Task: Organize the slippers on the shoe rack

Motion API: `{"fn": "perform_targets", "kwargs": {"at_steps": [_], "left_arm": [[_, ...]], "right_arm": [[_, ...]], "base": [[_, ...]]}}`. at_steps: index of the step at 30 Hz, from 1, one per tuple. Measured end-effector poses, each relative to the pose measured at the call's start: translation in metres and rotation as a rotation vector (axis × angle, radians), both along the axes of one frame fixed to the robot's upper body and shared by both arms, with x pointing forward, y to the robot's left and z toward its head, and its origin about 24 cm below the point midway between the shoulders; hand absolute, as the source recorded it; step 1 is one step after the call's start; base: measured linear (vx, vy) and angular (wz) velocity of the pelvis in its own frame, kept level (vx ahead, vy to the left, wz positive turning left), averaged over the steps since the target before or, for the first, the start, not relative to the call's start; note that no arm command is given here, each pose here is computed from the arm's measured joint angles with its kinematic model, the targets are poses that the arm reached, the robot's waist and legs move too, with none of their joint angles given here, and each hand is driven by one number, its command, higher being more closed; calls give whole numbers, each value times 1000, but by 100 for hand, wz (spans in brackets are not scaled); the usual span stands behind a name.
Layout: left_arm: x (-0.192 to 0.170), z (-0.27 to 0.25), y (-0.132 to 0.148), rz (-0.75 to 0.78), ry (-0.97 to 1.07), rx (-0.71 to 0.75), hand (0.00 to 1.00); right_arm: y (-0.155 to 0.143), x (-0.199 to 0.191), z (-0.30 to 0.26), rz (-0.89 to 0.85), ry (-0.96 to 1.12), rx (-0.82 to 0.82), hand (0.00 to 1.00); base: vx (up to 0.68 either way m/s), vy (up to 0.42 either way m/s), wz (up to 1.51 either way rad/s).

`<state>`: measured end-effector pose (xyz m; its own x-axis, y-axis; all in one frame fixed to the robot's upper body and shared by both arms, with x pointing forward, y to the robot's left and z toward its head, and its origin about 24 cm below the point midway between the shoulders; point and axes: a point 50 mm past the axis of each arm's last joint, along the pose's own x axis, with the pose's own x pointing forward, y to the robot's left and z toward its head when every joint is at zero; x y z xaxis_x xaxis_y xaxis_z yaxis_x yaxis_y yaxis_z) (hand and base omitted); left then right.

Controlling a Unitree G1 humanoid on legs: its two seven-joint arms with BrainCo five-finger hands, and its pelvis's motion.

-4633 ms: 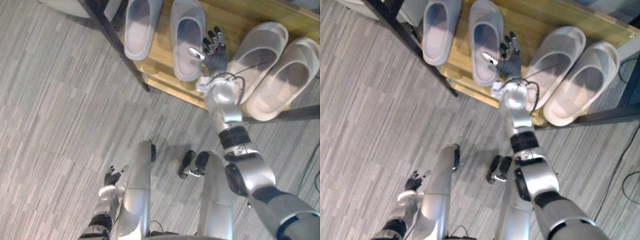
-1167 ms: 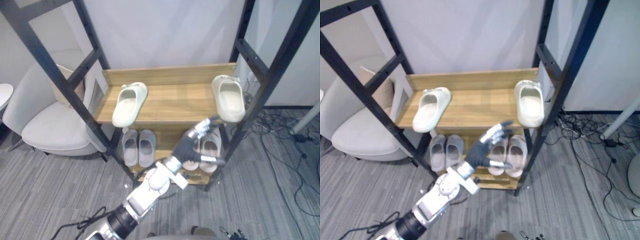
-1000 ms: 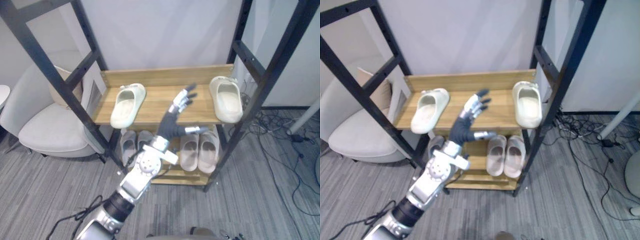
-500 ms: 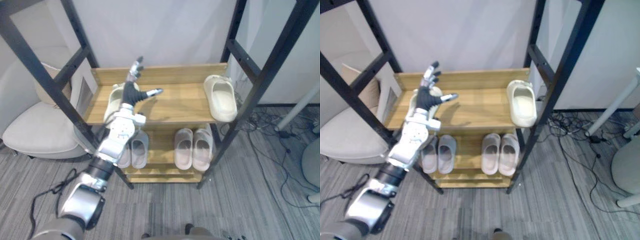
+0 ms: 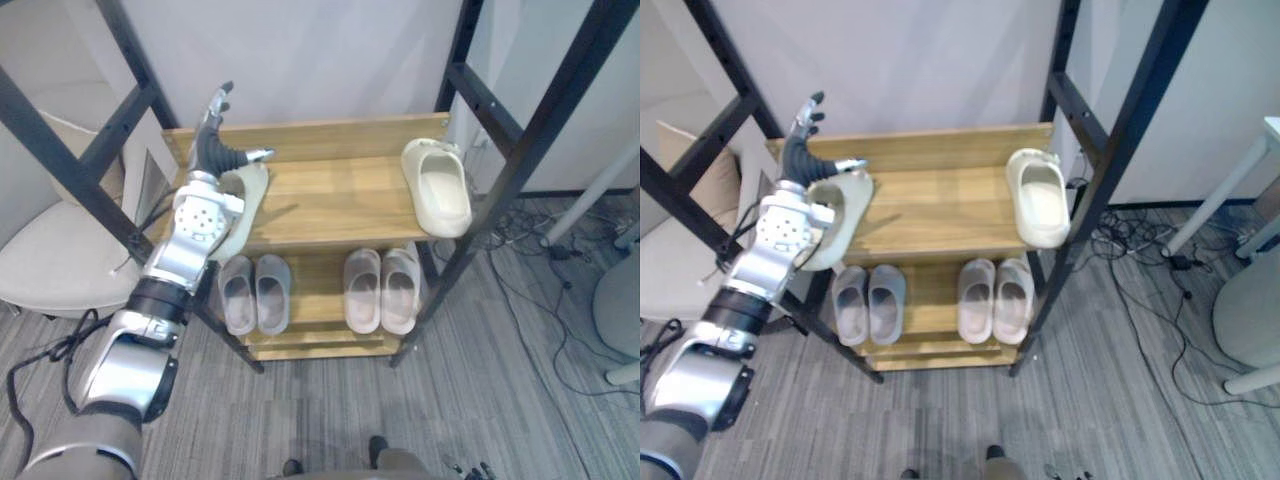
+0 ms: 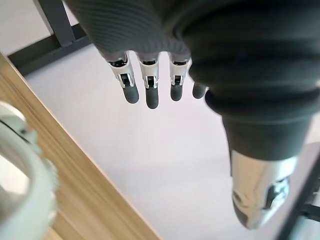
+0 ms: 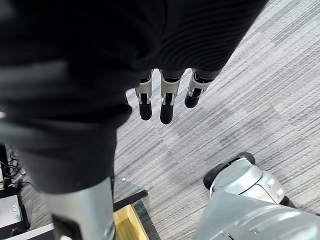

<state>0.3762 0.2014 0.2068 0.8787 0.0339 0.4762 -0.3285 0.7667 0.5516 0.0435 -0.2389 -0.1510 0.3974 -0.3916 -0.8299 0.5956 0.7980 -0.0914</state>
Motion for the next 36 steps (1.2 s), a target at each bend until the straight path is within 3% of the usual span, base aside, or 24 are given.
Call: {"fn": "perform_targets", "kwargs": {"at_steps": [9, 36], "left_arm": [[3, -11, 17, 103, 74, 152, 0], [-1, -19, 66, 271, 183, 330, 0]], "right_arm": [[-1, 6, 3, 9, -32, -11, 0], [5, -5, -3, 51, 26, 26, 0]], "base": [[3, -1, -1], [7, -2, 5]]}}
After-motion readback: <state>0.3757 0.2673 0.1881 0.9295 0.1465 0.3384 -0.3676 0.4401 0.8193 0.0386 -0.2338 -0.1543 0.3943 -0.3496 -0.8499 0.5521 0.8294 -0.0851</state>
